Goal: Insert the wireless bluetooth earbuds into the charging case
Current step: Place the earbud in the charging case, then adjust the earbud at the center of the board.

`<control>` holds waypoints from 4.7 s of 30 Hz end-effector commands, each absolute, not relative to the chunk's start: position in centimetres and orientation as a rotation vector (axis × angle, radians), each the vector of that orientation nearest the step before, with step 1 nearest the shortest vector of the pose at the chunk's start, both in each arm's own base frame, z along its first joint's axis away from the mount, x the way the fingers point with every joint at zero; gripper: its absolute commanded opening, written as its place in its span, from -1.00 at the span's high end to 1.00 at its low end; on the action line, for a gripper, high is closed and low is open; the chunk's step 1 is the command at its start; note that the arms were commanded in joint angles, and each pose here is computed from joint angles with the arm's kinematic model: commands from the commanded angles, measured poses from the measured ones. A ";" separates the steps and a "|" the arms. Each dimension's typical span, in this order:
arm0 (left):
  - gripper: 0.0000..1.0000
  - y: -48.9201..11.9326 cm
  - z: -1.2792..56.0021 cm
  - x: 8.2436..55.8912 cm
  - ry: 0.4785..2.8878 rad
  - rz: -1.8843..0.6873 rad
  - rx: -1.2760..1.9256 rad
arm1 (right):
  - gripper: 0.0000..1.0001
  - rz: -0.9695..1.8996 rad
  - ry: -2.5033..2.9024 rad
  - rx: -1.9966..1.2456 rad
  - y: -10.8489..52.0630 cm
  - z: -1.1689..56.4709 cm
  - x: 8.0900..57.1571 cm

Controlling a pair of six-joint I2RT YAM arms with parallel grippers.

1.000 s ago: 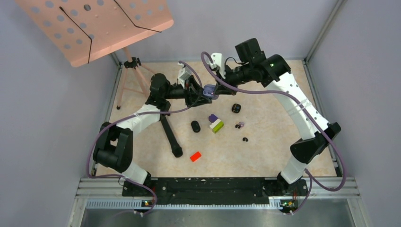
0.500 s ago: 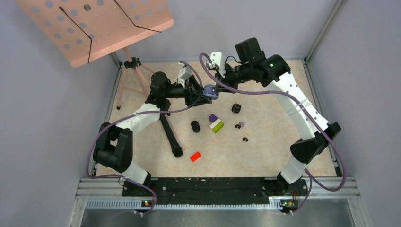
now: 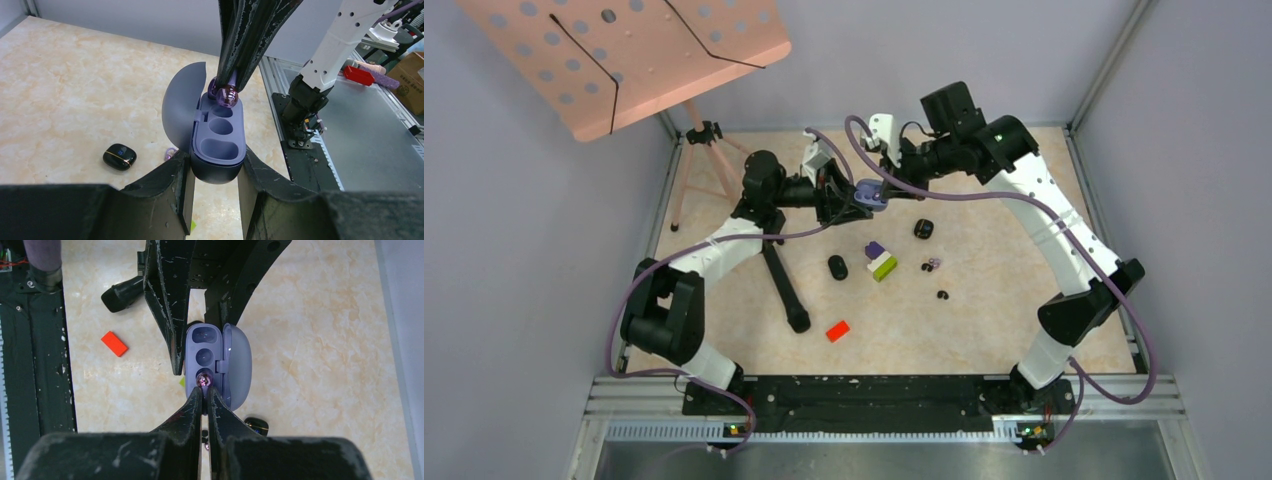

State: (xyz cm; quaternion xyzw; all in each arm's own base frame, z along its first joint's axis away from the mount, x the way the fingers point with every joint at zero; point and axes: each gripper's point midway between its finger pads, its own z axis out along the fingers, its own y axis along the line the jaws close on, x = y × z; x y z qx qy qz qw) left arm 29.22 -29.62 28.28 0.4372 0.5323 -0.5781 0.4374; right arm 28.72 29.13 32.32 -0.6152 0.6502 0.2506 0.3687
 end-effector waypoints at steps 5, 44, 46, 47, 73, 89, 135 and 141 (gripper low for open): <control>1.00 -29.9 30.2 29.5 1.231 -1.388 1.133 | 1.00 0.650 1.659 -1.625 29.7 31.9 28.1; 1.00 -29.8 29.7 30.0 1.280 -1.400 1.045 | 0.23 0.702 1.517 -1.472 29.7 41.6 24.8; 1.00 -29.5 30.1 30.2 1.286 -1.399 1.002 | 0.26 0.669 1.548 -1.419 28.6 41.0 25.8; 1.00 -29.4 30.3 30.3 1.294 -1.401 0.975 | 0.28 0.662 1.581 -1.383 27.8 40.1 26.5; 1.00 -25.6 29.1 29.4 1.498 -1.235 0.829 | 0.38 0.610 1.898 -1.372 17.6 15.2 30.8; 1.00 -23.8 27.9 30.2 1.599 -1.135 0.855 | 0.19 -0.025 0.782 -2.207 14.5 5.6 32.3; 1.00 -22.5 27.2 31.9 1.637 -1.065 0.811 | 0.46 0.162 0.379 -2.349 16.6 2.1 28.2; 1.00 -22.4 27.2 32.1 1.637 -1.059 0.808 | 0.71 0.231 0.387 -2.397 16.3 1.6 26.7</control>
